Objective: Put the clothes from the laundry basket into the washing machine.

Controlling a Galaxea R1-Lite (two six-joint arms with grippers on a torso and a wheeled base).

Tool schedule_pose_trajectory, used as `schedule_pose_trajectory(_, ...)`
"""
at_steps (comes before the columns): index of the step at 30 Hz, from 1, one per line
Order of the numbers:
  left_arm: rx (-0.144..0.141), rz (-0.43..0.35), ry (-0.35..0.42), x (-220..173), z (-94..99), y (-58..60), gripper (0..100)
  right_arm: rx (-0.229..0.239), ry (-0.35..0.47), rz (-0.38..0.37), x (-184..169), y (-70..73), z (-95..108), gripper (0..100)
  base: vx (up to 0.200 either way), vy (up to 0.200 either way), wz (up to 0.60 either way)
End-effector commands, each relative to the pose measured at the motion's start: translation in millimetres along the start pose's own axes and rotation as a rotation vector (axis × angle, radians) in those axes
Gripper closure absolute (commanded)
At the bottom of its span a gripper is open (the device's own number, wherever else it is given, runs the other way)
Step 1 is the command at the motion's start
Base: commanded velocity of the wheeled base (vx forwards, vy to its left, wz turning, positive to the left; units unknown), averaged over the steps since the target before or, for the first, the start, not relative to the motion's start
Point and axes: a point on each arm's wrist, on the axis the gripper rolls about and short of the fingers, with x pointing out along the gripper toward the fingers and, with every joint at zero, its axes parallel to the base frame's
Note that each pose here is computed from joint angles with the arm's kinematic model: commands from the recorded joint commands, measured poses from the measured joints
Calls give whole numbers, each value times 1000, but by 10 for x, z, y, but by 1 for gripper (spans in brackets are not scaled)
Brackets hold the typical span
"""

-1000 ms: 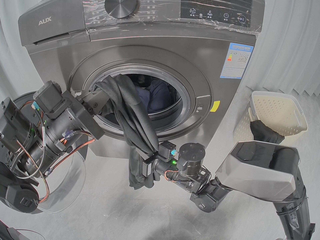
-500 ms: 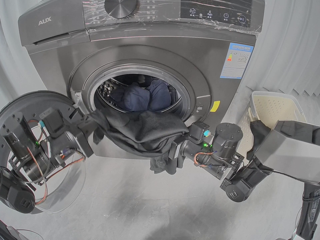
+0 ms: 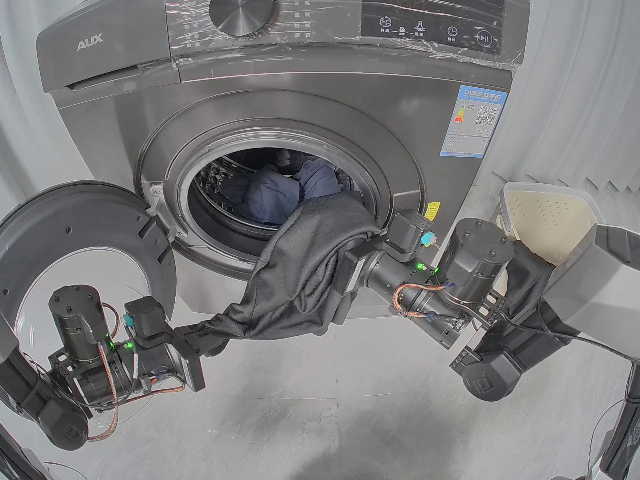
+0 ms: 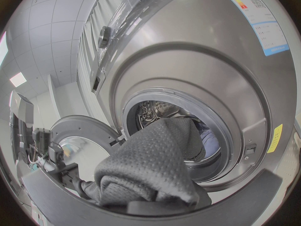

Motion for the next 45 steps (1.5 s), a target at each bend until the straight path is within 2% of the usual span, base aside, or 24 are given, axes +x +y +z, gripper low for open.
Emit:
schedule_pose_trajectory(1, -11, -4, 37, 62, -80, 8, 0, 4, -19, 13, -18, 53, 84, 100, 0, 0, 0)
schedule_pose_trajectory(8, -24, -12, 76, 23, -176, -17, 0, 5, -26, 12, -3, 48, 85, 100, 0, 0, 0)
schedule_pose_trajectory(10, -33, -26, 114, -62, -260, -80, 0, 8, -29, 11, -5, 49, 97, 100, 0, 0, 0)
schedule_pose_trajectory(13, -39, -79, 201, -204, -445, -238, 0, 5, -37, 1, -16, 4, 143, 100, 0, 0, 0)
schedule_pose_trajectory(15, -37, -99, 220, -207, -466, -289, 0, 4, -39, -1, -36, 1, 158, 100, 0, 0, 0)
schedule_pose_trajectory(17, -30, -96, 202, -195, -447, -302, 0, 6, -38, 5, -48, 25, 162, 100, 0, 0, 0)
schedule_pose_trajectory(19, -18, -112, 152, -119, -369, -319, 0, 8, -39, 15, -55, 62, 176, 100, 0, 0, 0)
schedule_pose_trajectory(21, -15, -114, 145, -107, -357, -322, 0, 8, -38, 14, -55, 62, 175, 100, 0, 0, 0)
schedule_pose_trajectory(22, -6, -147, 82, 97, -253, -376, 0, 9, -38, 25, -61, 105, 186, 100, 0, 0, 0)
schedule_pose_trajectory(23, -8, -137, 36, 244, -192, -382, 0, 14, -34, 39, -61, 161, 172, 100, 0, 0, 0)
schedule_pose_trajectory(28, 12, -104, -85, 611, -122, -345, 0, 16, -21, 52, -44, 212, 122, 100, 0, 0, 0)
schedule_pose_trajectory(34, 21, -117, -135, 891, -58, -355, 0, 23, -9, 76, -31, 311, 73, 100, 0, 0, 0)
schedule_pose_trajectory(38, 23, -96, -150, 1055, -70, -380, 0, 28, -6, 95, -37, 392, 62, 100, 0, 0, 0)
schedule_pose_trajectory(45, 25, -43, -169, 1353, -141, -307, 0, 38, -6, 104, -71, 497, 71, 100, 0, 0, 0)
